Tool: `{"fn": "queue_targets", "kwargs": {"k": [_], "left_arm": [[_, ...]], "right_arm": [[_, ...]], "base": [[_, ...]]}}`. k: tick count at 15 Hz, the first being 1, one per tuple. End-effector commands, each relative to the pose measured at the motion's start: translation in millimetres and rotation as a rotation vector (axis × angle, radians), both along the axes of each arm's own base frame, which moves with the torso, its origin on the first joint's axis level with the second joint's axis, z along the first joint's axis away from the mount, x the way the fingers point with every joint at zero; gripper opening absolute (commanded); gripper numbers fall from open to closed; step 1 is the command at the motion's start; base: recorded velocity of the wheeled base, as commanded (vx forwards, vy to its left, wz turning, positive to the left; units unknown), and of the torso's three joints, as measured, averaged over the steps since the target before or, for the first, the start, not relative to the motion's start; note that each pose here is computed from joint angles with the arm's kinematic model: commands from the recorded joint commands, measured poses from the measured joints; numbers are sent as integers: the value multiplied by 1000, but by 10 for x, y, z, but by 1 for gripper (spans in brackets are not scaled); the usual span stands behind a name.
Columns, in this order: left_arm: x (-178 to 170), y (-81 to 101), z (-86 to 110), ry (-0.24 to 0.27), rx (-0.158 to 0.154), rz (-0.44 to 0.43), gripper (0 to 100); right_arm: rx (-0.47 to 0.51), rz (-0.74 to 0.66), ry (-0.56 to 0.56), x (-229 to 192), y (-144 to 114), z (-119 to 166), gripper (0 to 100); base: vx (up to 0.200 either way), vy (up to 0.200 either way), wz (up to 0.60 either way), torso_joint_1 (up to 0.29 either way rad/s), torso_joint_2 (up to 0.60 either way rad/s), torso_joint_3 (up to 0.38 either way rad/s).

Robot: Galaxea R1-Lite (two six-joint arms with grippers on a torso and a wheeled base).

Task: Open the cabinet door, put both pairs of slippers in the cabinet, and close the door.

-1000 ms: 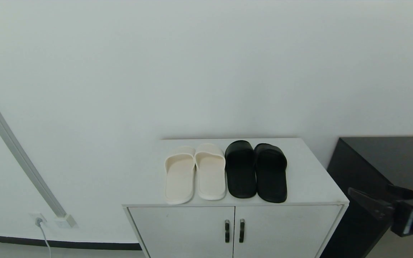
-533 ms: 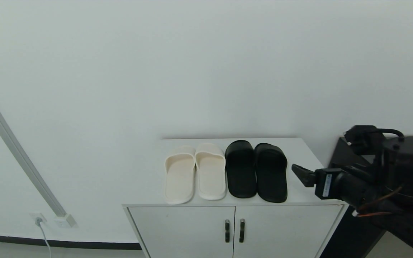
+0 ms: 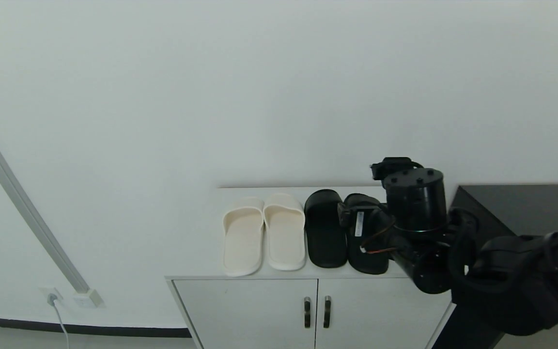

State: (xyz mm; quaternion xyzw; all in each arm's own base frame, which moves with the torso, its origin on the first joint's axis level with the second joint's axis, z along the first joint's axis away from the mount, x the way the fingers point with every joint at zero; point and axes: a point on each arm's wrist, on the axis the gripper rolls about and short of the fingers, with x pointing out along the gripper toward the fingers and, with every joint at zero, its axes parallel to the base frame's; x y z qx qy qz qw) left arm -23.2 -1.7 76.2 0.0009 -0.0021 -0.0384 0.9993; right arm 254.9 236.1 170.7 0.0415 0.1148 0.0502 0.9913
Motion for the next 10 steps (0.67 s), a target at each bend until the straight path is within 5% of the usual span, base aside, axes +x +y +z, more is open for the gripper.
{"fn": "queue_targets", "kwargs": {"k": [1, 10], "left_arm": [[1, 0, 1, 1, 0, 0, 0], [1, 0, 1, 1, 0, 0, 0]], "right_arm": [[-32, -7, 25, 130, 184, -203, 100], [-55, -45, 52, 455, 305, -481, 100]], "base": [[0, 0, 0, 0, 0, 0], [0, 0, 0, 0, 0, 0]]}}
